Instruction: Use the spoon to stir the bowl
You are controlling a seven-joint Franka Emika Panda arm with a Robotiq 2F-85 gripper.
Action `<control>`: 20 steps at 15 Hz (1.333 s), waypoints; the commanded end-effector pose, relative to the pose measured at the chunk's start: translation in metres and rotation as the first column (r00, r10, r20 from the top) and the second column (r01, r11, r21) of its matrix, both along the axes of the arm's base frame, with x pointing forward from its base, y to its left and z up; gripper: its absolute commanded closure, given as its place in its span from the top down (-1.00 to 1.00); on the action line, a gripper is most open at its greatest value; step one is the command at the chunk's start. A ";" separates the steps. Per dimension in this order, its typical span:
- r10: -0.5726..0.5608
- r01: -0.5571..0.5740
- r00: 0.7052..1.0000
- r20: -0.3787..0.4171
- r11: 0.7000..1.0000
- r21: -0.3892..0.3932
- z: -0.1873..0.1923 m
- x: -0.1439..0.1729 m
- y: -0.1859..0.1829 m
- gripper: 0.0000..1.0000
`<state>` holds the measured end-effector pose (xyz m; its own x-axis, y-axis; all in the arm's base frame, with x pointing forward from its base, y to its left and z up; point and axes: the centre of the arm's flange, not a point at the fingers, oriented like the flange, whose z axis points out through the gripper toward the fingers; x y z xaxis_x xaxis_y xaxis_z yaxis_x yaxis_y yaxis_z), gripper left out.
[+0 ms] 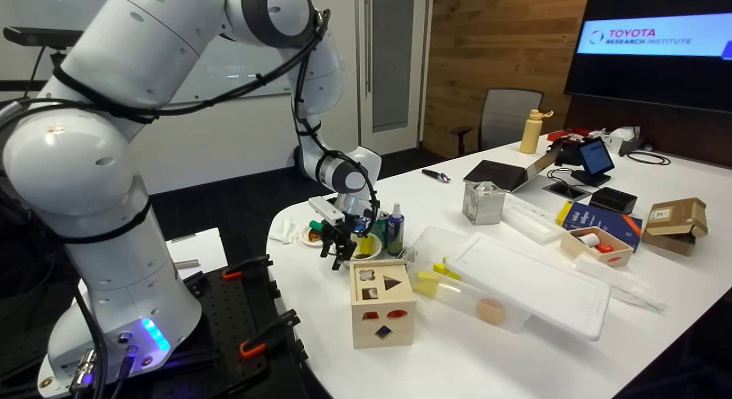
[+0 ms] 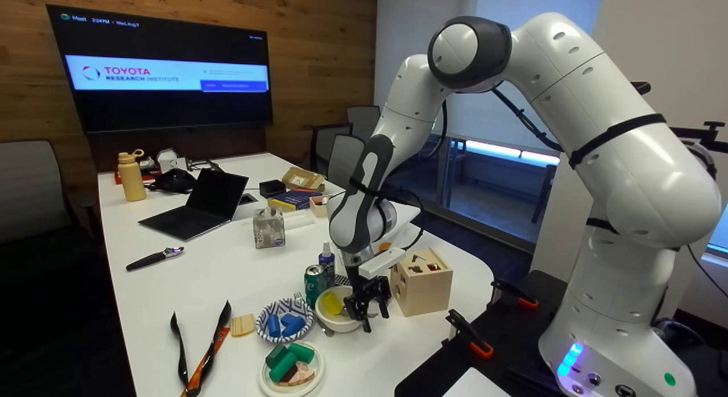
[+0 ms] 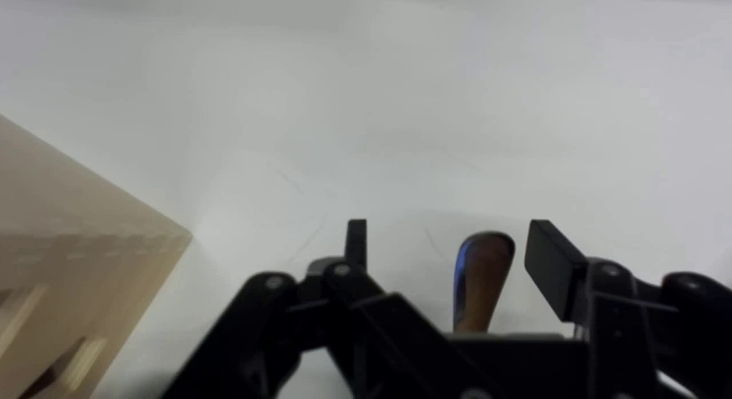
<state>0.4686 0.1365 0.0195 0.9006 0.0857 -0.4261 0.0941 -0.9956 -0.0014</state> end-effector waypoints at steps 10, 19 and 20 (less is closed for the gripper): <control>0.022 -0.023 0.999 0.025 1.000 0.010 0.010 0.006 0.002 -1.00; 0.014 -0.013 0.998 0.069 1.000 -0.014 0.062 -0.003 0.011 -0.99; 0.007 -0.006 0.998 0.063 1.000 -0.023 0.064 -0.003 0.011 -0.99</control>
